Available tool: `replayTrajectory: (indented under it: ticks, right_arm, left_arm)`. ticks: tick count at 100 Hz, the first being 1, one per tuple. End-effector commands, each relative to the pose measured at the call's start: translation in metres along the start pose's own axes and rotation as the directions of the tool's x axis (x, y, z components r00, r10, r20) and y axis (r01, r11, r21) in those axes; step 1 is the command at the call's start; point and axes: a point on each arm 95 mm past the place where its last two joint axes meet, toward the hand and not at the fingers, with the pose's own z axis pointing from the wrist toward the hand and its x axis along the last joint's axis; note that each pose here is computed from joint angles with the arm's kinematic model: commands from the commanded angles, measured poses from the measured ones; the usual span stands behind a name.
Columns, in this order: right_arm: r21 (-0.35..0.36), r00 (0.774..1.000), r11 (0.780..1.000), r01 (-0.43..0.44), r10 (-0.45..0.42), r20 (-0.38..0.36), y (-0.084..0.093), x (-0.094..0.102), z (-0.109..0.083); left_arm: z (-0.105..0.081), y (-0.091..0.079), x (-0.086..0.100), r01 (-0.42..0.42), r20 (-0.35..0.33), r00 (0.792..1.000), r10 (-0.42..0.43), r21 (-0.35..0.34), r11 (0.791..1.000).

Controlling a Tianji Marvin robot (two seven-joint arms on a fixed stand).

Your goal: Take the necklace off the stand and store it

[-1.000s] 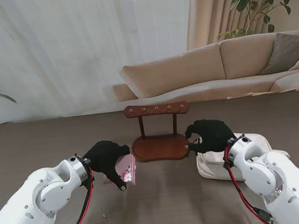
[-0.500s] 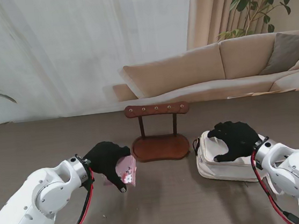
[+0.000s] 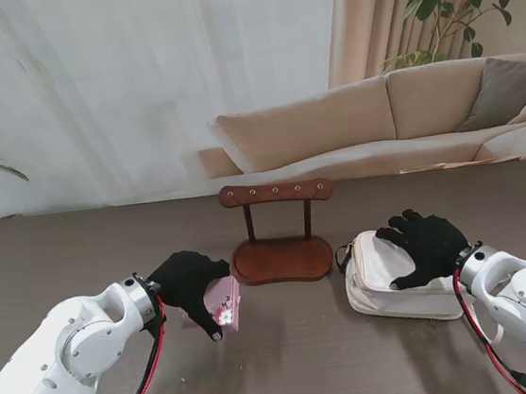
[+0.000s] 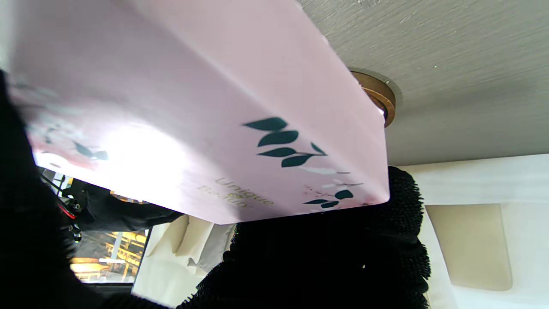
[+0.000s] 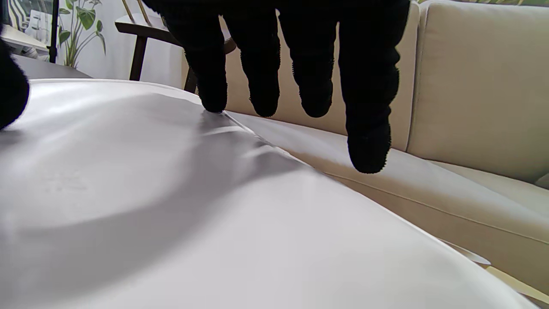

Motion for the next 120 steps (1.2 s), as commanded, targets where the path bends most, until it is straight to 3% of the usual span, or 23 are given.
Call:
replayTrajectory:
  ticks: [1, 30, 66, 76, 120]
  right_arm:
    - [0.042, 1.0, 0.999, 0.015, -0.015, 0.001, -0.01, -0.002, -0.005]
    - [0.014, 1.0, 1.0, 0.027, -0.027, 0.016, -0.007, -0.013, -0.03]
    - [0.061, 1.0, 0.998, -0.003, 0.003, -0.002, -0.018, -0.013, -0.056]
    - [0.066, 1.0, 0.998, -0.004, 0.004, -0.005, -0.021, -0.012, -0.056]
    - [0.063, 0.988, 0.986, 0.153, -0.152, -0.014, -0.032, -0.01, -0.034]
  left_arm:
    - [0.0, -0.001, 0.001, 0.0, 0.0, 1.0, 0.0, -0.015, 1.0]
    - [0.0, -0.001, 0.002, -0.006, 0.002, 1.0, 0.006, -0.021, 1.0]
    - [0.001, 0.0, 0.004, -0.005, -0.005, 1.0, 0.005, -0.028, 1.0]
    - [0.001, 0.0, 0.004, -0.005, -0.003, 1.0, 0.005, -0.03, 1.0]
    - [0.002, 0.002, 0.006, 0.001, -0.001, 1.0, -0.001, -0.035, 0.999]
